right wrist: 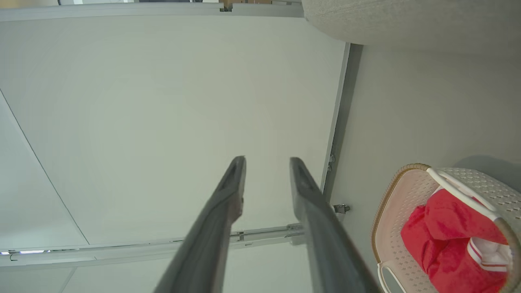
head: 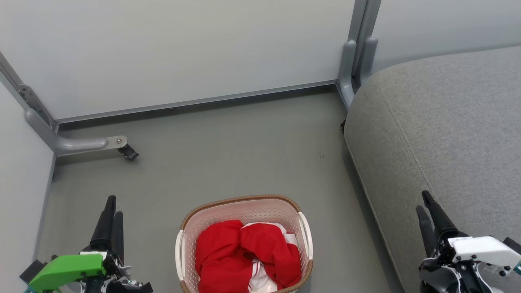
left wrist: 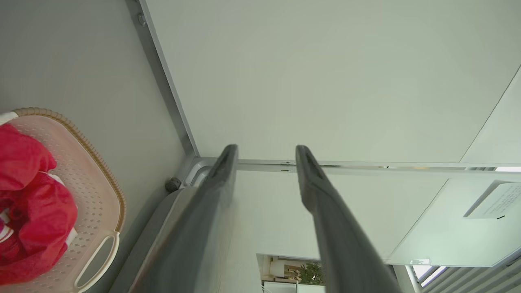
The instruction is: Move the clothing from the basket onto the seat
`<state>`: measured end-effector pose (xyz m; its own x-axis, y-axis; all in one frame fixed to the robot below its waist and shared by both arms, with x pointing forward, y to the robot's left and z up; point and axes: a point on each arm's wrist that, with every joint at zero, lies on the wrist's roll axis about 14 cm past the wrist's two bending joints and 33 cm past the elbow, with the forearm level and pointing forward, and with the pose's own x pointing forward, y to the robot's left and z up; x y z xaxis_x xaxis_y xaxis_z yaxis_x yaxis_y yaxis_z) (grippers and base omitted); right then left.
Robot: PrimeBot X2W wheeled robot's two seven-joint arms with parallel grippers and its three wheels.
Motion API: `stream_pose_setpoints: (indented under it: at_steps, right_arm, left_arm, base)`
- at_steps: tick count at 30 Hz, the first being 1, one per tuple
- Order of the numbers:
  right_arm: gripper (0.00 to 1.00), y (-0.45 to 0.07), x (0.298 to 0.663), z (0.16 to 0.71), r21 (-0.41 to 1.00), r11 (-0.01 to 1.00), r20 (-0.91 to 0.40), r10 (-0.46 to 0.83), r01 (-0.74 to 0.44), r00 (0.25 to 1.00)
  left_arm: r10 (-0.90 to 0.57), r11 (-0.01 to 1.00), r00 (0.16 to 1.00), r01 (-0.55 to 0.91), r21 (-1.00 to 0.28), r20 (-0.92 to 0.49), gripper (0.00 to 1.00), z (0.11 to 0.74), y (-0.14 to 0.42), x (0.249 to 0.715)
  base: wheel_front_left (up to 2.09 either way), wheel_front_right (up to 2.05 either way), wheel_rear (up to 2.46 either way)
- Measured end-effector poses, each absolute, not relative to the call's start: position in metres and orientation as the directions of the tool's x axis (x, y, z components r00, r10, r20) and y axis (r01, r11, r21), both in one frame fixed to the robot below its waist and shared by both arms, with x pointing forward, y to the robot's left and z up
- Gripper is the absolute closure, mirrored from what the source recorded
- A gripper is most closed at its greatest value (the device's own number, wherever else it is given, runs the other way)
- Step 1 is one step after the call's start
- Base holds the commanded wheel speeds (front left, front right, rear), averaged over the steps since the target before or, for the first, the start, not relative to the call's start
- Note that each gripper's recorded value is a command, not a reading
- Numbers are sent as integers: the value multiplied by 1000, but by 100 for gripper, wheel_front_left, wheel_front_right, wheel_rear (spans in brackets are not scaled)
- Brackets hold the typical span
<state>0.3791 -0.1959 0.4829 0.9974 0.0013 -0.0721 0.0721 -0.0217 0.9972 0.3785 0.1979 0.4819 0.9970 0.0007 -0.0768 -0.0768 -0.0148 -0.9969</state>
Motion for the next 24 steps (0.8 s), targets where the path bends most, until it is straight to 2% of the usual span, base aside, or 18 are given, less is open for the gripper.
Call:
stream_pose_setpoints:
  at_steps: [11,24]
  right_arm:
    - [0,-196,377,484,997,23,-71,-28,71,997]
    - [0,-193,379,495,979,201,-33,-37,40,999]
  left_arm:
    - [26,30,997,-68,-997,-67,0,485,197,378]
    - [32,246,999,-35,-969,-28,0,498,194,380]
  base:
    - [0,0,0]
    - [0,0,0]
